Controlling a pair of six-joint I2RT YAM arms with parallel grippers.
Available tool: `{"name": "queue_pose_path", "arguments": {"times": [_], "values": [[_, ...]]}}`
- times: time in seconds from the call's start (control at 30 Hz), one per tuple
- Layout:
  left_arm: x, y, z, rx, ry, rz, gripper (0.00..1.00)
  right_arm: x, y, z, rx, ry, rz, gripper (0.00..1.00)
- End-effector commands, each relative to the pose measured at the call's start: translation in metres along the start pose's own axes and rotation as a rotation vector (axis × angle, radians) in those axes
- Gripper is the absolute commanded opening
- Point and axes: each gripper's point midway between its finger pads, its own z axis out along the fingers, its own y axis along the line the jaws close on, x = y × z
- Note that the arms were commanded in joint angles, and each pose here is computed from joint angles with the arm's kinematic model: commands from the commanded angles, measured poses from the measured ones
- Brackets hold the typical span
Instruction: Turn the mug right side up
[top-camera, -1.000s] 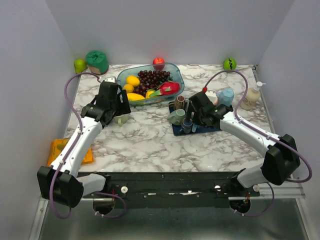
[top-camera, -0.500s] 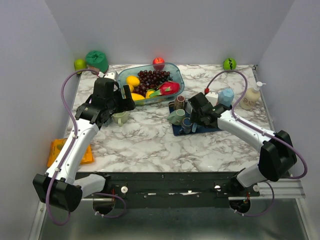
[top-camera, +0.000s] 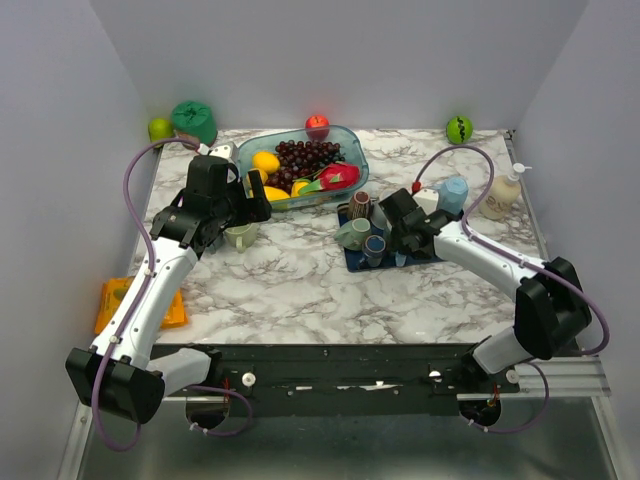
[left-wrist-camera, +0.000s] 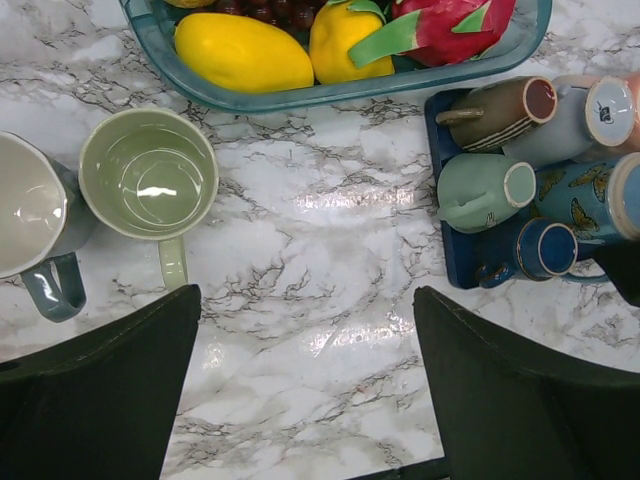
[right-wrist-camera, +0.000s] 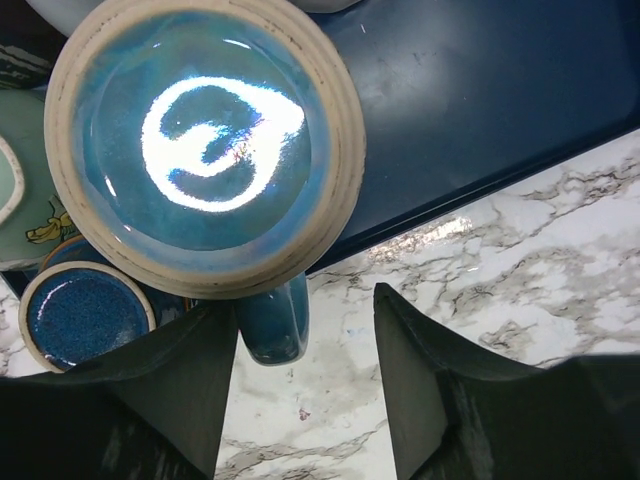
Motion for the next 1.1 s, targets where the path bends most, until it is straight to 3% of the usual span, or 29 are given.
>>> {"name": "queue_pose_path", "arguments": {"times": [0.0, 0.37, 0.53, 0.83, 0.93, 0.97, 1.07], "values": [[-0.006, -0.006, -0.011, 0.032, -0.012, 0.003, 0.96, 0.002, -0.008, 0.012, 0.051, 0.004, -0.065, 0.6], [-0.001, -0.005, -0.009, 0.032, -0.005, 0.006, 0.96, -0.006, 0.003, 0.019, 0.017, -0.02, -0.171, 0.38], [0.0, -0.005, -0.009, 0.034, -0.004, 0.005, 0.96, -0.005, 0.011, 0.023, -0.026, -0.013, -0.234, 0.36], [0.0, -0.008, -0.01, 0.049, -0.003, 0.004, 0.96, -0.008, 0.018, 0.025, -0.071, -0.028, -0.293, 0.42], [0.0, -0.009, -0.011, 0.055, -0.004, 0.001, 0.96, -0.008, 0.021, 0.024, -0.085, -0.029, -0.294, 0.22], [0.001, -0.009, -0.011, 0.057, -0.001, 0.001, 0.96, -0.009, 0.02, 0.024, -0.082, -0.031, -0.294, 0.03], [0.0, -0.01, -0.011, 0.066, -0.002, 0.002, 0.98, -0.007, 0.015, 0.023, -0.061, -0.027, -0.277, 0.01]]}}
